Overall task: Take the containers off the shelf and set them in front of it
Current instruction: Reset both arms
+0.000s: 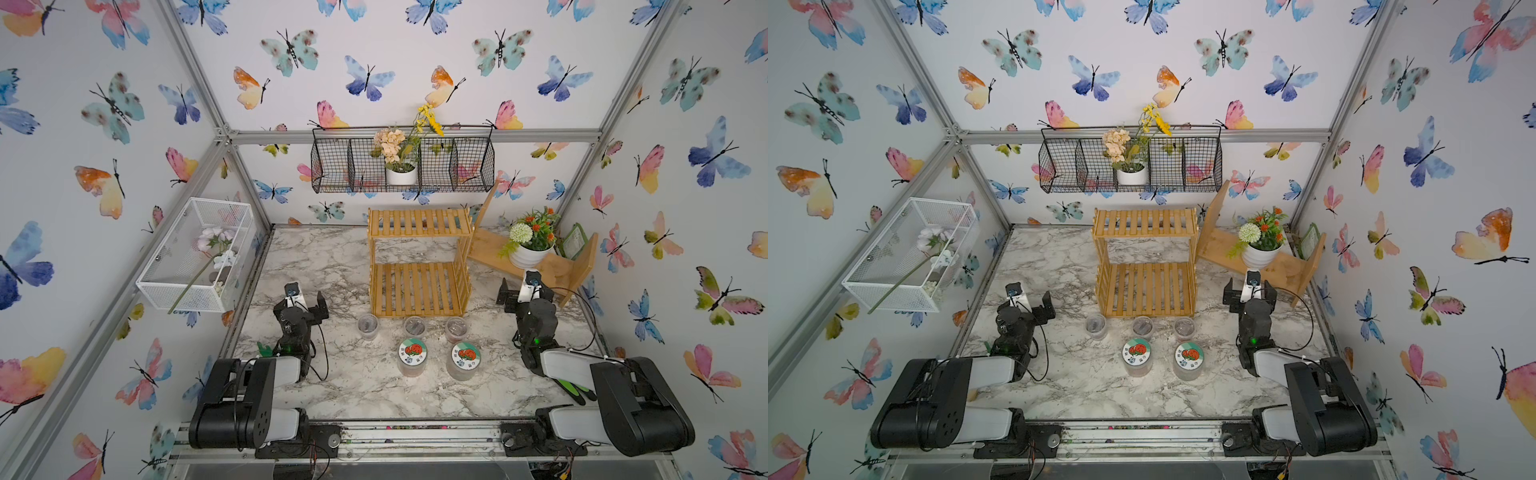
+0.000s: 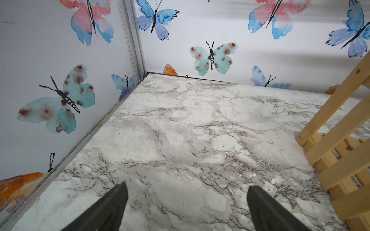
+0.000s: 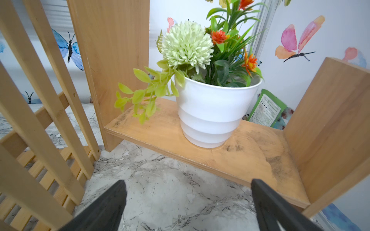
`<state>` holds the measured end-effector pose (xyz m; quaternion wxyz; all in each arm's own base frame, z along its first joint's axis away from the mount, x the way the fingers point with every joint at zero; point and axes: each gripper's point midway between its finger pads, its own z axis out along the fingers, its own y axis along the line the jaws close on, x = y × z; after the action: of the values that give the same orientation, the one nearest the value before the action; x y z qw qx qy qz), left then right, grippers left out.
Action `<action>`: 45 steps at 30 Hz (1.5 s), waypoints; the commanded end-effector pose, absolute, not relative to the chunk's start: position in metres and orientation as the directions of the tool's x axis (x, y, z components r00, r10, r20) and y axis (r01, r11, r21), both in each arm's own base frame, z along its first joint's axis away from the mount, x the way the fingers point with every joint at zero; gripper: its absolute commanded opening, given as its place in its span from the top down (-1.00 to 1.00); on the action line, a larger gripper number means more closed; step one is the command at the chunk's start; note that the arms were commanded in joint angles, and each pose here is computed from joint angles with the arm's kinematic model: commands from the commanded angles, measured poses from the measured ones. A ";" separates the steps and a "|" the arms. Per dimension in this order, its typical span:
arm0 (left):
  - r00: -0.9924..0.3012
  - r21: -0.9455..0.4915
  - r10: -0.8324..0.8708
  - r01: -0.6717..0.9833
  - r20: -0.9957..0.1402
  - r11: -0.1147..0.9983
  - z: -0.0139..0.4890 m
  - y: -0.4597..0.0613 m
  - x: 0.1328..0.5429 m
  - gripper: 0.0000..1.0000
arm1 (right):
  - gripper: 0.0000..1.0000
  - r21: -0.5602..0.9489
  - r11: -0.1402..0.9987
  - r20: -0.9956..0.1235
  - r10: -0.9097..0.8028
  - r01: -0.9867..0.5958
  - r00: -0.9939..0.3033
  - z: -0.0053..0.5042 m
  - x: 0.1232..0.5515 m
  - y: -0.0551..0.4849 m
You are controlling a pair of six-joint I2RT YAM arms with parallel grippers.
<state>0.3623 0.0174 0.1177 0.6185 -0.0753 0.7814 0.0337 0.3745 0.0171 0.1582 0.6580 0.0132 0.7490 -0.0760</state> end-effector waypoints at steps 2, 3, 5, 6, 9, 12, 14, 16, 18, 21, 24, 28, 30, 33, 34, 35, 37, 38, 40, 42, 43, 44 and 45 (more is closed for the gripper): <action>-0.195 -0.061 -0.088 -0.143 -0.977 0.988 0.122 0.015 0.362 -0.97 | -0.99 -0.085 0.987 -0.986 -0.063 0.137 -0.155 0.144 0.365 0.011; -0.193 -0.061 -0.088 -0.143 -0.977 0.988 0.122 0.015 0.362 -0.97 | -0.99 -0.082 0.985 -0.987 -0.059 0.149 -0.149 0.141 0.361 0.008; -0.191 -0.063 -0.090 -0.143 -0.977 0.988 0.122 0.015 0.362 -0.97 | -1.00 -0.069 0.986 -0.991 -0.050 0.155 -0.122 0.136 0.353 0.006; -0.193 -0.063 -0.090 -0.142 -0.977 0.988 0.122 0.015 0.361 -0.97 | -1.00 -0.068 0.986 -0.992 -0.051 0.150 -0.113 0.135 0.352 0.007; -0.191 -0.063 -0.090 -0.145 -0.977 0.987 0.122 0.016 0.362 -0.97 | -1.00 -0.074 0.987 -0.990 -0.055 0.144 -0.131 0.126 0.358 0.009; -0.192 -0.062 -0.090 -0.145 -0.977 0.988 0.122 0.016 0.362 -0.97 | -1.00 -0.079 0.986 -0.991 -0.061 0.149 -0.122 0.117 0.362 0.009; -0.193 -0.063 -0.091 -0.146 -0.977 0.987 0.122 0.016 0.362 -0.97 | -1.00 -0.088 0.986 -0.990 -0.071 0.143 -0.118 0.117 0.365 0.010; -0.194 -0.062 -0.090 -0.145 -0.977 0.987 0.121 0.016 0.362 -0.97 | -1.00 -0.084 0.986 -0.983 -0.058 0.144 -0.174 0.111 0.367 0.010; -0.196 -0.060 -0.088 -0.146 -0.977 0.987 0.121 0.016 0.362 -0.97 | -0.97 -0.086 0.985 -0.988 -0.065 0.147 -0.144 0.114 0.365 0.009; -0.196 -0.061 -0.089 -0.147 -0.976 0.987 0.121 0.016 0.362 -0.97 | -0.97 -0.088 0.985 -0.987 -0.066 0.147 -0.146 0.114 0.366 0.009; -0.198 -0.060 -0.088 -0.146 -0.976 0.987 0.121 0.016 0.362 -0.97 | -0.97 -0.086 0.986 -0.985 -0.062 0.146 -0.160 0.113 0.367 0.010; -0.194 -0.060 -0.088 -0.145 -0.977 0.988 0.122 0.016 0.363 -0.97 | -0.97 -0.089 0.986 -0.984 -0.064 0.145 -0.165 0.111 0.368 0.010; -0.198 -0.060 -0.088 -0.145 -0.976 0.988 0.121 0.016 0.362 -0.97 | -0.97 -0.089 0.985 -0.984 -0.065 0.146 -0.166 0.111 0.368 0.010; -0.197 -0.060 -0.088 -0.146 -0.976 0.987 0.121 0.016 0.362 -0.97 | -0.97 -0.089 0.985 -0.984 -0.064 0.146 -0.165 0.111 0.368 0.010; -0.196 -0.060 -0.088 -0.144 -0.977 0.988 0.121 0.016 0.362 -0.97 | -0.97 -0.089 0.985 -0.985 -0.065 0.146 -0.163 0.112 0.368 0.010; -0.198 -0.060 -0.088 -0.144 -0.976 0.988 0.121 0.016 0.362 -0.97 | -0.97 -0.089 0.985 -0.985 -0.064 0.146 -0.162 0.112 0.367 0.010; -0.198 -0.059 -0.088 -0.145 -0.976 0.988 0.121 0.016 0.362 -0.97 | -0.97 -0.088 0.985 -0.985 -0.064 0.146 -0.159 0.112 0.367 0.010; -0.195 -0.060 -0.088 -0.145 -0.977 0.988 0.122 0.016 0.363 -0.97 | -0.97 -0.088 0.985 -0.985 -0.064 0.146 -0.158 0.113 0.366 0.009; -0.197 -0.059 -0.088 -0.144 -0.977 0.988 0.121 0.016 0.363 -0.97 | -0.97 -0.087 0.985 -0.986 -0.064 0.146 -0.157 0.113 0.367 0.010; -0.196 -0.059 -0.086 -0.143 -0.977 0.988 0.122 0.015 0.362 -0.97 | -0.97 -0.087 0.985 -0.985 -0.064 0.146 -0.159 0.112 0.367 0.010; -0.198 -0.058 -0.086 -0.144 -0.976 0.988 0.121 0.016 0.362 -0.97 | -0.97 -0.088 0.985 -0.985 -0.064 0.146 -0.161 0.112 0.367 0.010; -0.197 -0.058 -0.086 -0.144 -0.977 0.988 0.121 0.016 0.362 -0.97 | -0.97 -0.088 0.985 -0.985 -0.064 0.146 -0.161 0.112 0.367 0.010; -0.198 -0.058 -0.086 -0.144 -0.976 0.988 0.121 0.016 0.363 -0.97 | -0.97 -0.087 0.985 -0.985 -0.063 0.146 -0.161 0.112 0.367 0.010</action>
<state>0.3618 0.0172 0.1211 0.6269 -0.0766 0.7747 0.0306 0.3645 0.0142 0.1044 0.6389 0.0141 0.7653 -0.0771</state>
